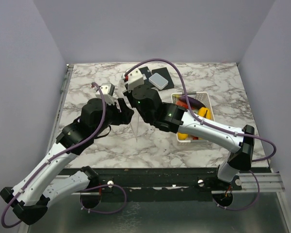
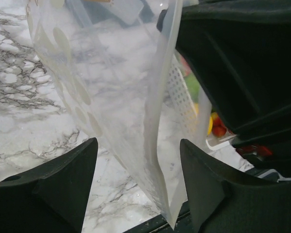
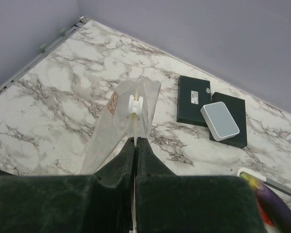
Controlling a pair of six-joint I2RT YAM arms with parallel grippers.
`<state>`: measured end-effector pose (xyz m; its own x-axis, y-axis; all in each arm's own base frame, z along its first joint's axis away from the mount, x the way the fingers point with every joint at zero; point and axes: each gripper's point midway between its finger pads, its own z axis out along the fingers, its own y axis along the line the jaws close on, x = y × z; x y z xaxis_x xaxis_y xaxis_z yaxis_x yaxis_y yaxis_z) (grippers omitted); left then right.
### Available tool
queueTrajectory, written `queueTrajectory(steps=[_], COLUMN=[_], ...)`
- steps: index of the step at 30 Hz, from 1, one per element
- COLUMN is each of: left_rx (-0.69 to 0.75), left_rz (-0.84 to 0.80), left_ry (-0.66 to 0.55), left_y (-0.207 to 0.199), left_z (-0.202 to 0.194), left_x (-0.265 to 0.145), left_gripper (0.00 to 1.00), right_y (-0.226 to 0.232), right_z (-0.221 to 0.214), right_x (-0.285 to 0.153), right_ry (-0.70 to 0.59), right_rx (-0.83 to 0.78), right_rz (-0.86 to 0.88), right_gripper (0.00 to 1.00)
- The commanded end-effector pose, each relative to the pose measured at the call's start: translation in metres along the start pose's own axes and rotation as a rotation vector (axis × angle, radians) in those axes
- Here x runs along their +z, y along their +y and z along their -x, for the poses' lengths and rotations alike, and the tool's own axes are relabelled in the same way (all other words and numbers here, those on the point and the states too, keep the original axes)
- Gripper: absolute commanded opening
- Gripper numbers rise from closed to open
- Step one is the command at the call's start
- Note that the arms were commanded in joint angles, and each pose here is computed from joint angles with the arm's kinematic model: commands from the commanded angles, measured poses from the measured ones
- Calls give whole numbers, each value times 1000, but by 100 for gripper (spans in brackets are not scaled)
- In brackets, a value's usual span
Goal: Place the food in the zip-top bag and seal the zipper
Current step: Open the zipper of the food storage bag.
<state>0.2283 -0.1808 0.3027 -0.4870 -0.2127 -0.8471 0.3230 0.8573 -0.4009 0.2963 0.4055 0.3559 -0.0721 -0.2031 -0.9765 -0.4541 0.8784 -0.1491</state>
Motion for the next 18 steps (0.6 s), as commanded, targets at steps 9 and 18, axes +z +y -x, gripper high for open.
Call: queueTrajectory(steps=[9,18], left_rx=[30,65], left_rz=[153,252], left_ry=[24,-20], left_y=[30,49], left_z=[-16,-7], left_x=[23,17], left_gripper=[37,0], right_y=[-13,-30], right_z=[-7,-36], right_x=[7,3], right_ry=[18,61], right_rx=[54,96], right_rz=[-49,-58], right_gripper=[1,1])
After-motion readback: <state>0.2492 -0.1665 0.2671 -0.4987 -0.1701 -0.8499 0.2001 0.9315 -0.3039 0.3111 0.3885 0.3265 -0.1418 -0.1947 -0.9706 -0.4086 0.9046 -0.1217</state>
